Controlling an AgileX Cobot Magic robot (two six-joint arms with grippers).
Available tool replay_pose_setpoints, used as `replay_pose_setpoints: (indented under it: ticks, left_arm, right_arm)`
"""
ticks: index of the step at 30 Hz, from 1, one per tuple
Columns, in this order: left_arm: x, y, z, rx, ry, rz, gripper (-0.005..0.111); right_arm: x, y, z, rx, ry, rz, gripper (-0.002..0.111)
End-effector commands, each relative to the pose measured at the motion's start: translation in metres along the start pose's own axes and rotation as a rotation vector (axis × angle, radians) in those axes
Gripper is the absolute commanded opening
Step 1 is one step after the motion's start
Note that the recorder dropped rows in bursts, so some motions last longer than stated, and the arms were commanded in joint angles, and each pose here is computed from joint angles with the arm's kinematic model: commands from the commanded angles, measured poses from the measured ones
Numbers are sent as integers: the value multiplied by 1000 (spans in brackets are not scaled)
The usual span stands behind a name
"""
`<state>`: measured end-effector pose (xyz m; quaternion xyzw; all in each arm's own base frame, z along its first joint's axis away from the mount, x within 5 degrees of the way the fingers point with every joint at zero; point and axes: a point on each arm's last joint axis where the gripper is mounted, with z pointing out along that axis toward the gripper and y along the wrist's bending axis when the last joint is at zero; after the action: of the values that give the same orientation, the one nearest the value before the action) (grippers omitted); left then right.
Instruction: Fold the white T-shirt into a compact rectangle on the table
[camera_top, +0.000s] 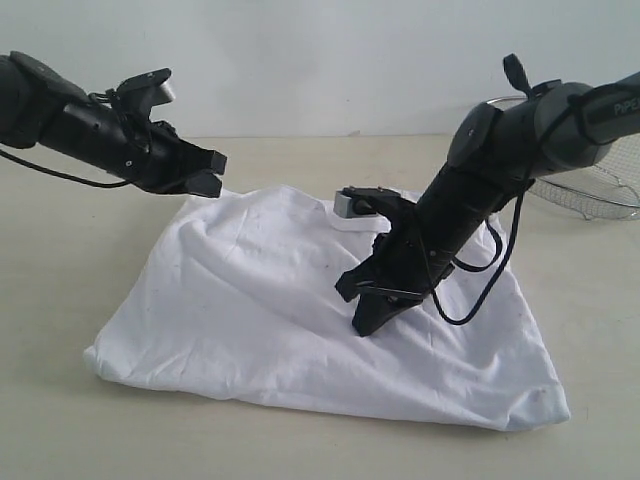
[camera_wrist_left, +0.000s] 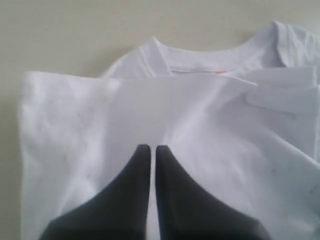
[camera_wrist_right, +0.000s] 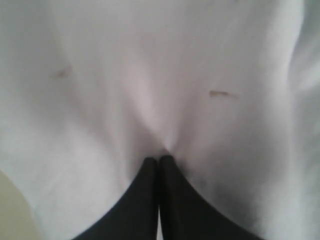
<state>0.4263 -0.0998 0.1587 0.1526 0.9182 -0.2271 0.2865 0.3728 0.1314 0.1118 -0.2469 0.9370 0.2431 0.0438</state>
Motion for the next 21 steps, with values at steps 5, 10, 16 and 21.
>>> replay_pose_setpoints:
  ticks: [5, 10, 16, 21]
  left_arm:
    - [9, -15, -2, 70, 96, 54, 5]
    - [12, -30, 5, 105, 127, 80, 5]
    - [25, -29, 31, 50, 157, 36, 5]
    - [42, -18, 51, 25, 223, -31, 5]
  right_arm:
    - [-19, -3, -28, 189, -159, -51, 0]
    - [-33, -4, -44, 250, -189, -51, 0]
    - [-52, -1, -61, 285, -262, -86, 0]
    - [-65, -9, -55, 297, -263, -104, 0]
